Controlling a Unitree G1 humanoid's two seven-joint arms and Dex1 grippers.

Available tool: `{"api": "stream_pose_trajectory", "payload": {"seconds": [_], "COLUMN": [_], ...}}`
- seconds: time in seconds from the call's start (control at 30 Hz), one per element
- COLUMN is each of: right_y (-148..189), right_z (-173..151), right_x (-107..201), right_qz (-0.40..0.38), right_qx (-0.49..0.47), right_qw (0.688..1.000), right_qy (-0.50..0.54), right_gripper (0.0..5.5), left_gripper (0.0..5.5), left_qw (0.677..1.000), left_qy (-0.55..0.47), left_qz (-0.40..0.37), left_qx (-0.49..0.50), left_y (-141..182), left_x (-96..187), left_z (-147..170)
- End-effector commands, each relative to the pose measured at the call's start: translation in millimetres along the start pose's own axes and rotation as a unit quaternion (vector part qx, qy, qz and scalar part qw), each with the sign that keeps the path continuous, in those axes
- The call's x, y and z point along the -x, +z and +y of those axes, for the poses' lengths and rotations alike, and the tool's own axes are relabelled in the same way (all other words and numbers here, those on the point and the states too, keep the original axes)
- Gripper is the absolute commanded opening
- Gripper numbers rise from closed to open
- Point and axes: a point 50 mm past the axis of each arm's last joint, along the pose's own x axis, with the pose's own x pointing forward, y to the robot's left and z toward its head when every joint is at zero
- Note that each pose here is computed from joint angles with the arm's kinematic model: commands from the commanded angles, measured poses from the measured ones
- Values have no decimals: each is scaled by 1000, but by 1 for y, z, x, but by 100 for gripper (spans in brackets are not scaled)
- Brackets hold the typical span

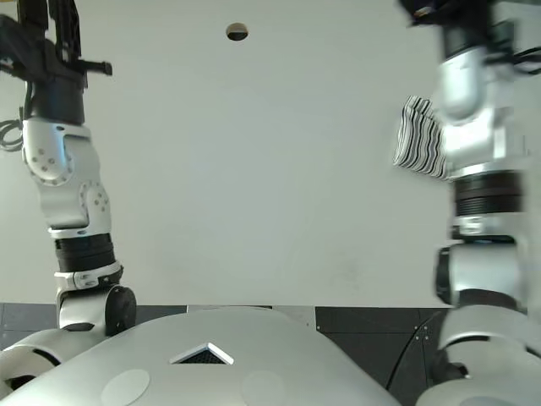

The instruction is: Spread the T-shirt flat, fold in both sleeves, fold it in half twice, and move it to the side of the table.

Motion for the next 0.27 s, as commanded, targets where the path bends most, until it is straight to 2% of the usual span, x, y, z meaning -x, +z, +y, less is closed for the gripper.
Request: {"api": "stream_pose_trajectory", "payload": {"seconds": [0.03, 0.1, 0.2, 0.27], "right_y": [14, 9, 3, 8], "right_z": [53, 74, 109, 122], "right_x": [6, 9, 18, 20], "right_qz": [-24, -17, 4, -9], "right_qx": [-355, -402, -446, -427], "right_qw": [935, 915, 893, 901], "right_qy": [6, 19, 55, 75], "right_gripper": [168, 168, 168, 168], "left_gripper": [129, 129, 129, 129], "left_qw": [999, 998, 994, 993], "left_qy": [13, 35, 57, 60], "left_qz": [30, 38, 90, 94], "left_qx": [-11, -21, -37, -31], "left_y": [-31, -43, -82, -94], "left_x": [0, 6, 17, 21], "left_z": [-13, -10, -8, -13]}}
